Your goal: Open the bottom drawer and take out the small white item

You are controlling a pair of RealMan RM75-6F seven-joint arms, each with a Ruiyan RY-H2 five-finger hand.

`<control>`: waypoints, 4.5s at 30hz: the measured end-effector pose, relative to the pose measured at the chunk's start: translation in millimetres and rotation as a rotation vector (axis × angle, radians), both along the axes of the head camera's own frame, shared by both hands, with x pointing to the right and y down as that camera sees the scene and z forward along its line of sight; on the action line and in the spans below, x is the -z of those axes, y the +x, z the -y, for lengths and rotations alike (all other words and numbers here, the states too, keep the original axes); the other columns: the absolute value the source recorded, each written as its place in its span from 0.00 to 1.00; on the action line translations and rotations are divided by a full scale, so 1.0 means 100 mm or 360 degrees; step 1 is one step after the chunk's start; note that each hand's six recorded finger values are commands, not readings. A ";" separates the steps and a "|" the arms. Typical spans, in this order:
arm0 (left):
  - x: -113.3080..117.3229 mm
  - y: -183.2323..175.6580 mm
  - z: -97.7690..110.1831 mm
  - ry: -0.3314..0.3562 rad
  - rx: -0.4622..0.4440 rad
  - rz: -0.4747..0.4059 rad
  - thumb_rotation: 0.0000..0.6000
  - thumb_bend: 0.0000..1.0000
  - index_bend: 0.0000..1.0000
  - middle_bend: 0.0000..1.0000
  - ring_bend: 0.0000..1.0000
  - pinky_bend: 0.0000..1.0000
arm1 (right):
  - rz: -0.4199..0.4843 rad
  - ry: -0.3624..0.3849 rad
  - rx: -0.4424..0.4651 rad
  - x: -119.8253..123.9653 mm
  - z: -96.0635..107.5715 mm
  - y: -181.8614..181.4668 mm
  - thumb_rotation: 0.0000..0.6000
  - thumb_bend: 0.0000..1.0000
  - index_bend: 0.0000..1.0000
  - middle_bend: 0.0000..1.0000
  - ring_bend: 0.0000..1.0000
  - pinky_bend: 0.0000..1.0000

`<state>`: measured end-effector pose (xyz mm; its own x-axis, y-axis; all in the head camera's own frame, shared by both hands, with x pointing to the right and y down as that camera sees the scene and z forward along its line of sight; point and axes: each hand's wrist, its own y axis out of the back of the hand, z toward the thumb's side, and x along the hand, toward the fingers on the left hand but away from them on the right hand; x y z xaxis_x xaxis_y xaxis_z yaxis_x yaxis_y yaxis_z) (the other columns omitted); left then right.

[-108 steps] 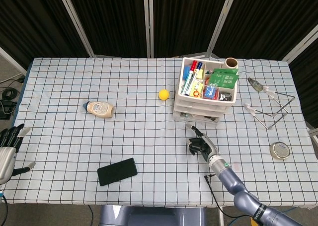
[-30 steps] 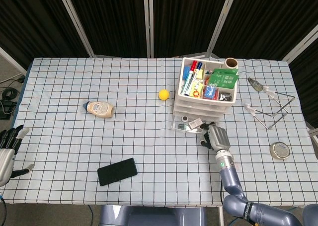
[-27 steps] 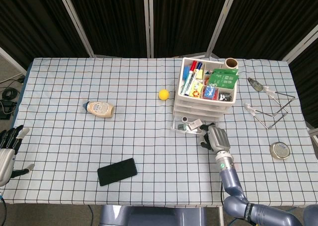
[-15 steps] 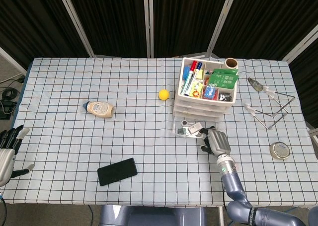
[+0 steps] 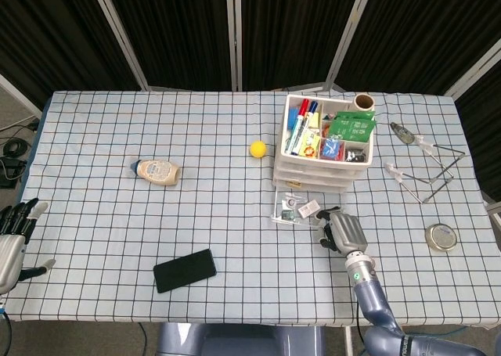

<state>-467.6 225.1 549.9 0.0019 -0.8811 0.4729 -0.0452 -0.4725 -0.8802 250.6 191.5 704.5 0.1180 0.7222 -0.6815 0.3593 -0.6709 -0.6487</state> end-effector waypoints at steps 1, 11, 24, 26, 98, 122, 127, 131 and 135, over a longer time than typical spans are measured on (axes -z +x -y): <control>0.00 0.00 0.00 0.0000 0.0000 0.0000 1.00 0.00 0.00 0.00 0.00 0.00 | 0.0001 0.0000 0.0000 0.00 0.00 0.00 1.00 0.52 0.59 0.86 0.89 0.82; 0.00 -0.01 0.00 -0.0002 0.0009 0.0001 1.00 0.00 0.00 0.00 0.00 0.00 | 0.0039 0.0030 0.0005 0.04 0.01 -0.03 1.00 0.44 0.48 0.84 0.87 0.81; 0.01 -0.03 0.01 0.0004 0.0020 -0.0002 1.00 0.00 0.00 0.00 0.00 0.00 | 0.0090 0.0138 0.0052 0.27 0.12 -0.17 1.00 0.36 0.37 0.82 0.86 0.79; 0.02 -0.03 0.01 0.0006 0.0023 -0.0003 1.00 0.00 0.00 0.00 0.00 0.00 | 0.0090 0.0147 0.0057 0.30 0.14 -0.18 1.00 0.31 0.37 0.82 0.86 0.79; 0.03 -0.10 0.10 0.0089 0.0062 -0.0001 1.00 0.00 0.00 0.00 0.00 0.00 | -0.0282 0.0636 0.1417 0.17 0.88 -0.33 1.00 0.00 0.44 1.00 1.00 0.82; -0.02 -0.11 0.11 0.0057 0.0069 0.0016 1.00 0.00 0.00 0.00 0.00 0.00 | -0.0339 0.0647 0.1532 -0.13 0.79 -0.29 1.00 0.00 0.44 1.00 1.00 0.82; -0.02 -0.10 0.11 0.0056 0.0068 0.0019 1.00 0.00 0.00 0.00 0.00 0.00 | -0.0341 0.0628 0.1529 -0.18 0.78 -0.27 1.00 0.00 0.41 1.00 1.00 0.82; -0.02 -0.10 0.11 0.0055 0.0067 0.0020 1.00 0.00 0.00 0.00 0.00 0.00 | -0.0351 0.0614 0.1536 -0.22 0.77 -0.26 1.00 0.00 0.39 1.00 1.00 0.82; -0.02 -0.10 0.11 0.0050 0.0068 0.0021 1.00 0.00 0.00 0.00 0.00 0.00 | -0.0363 0.0600 0.1550 -0.26 0.76 -0.26 1.00 0.00 0.39 1.00 1.00 0.82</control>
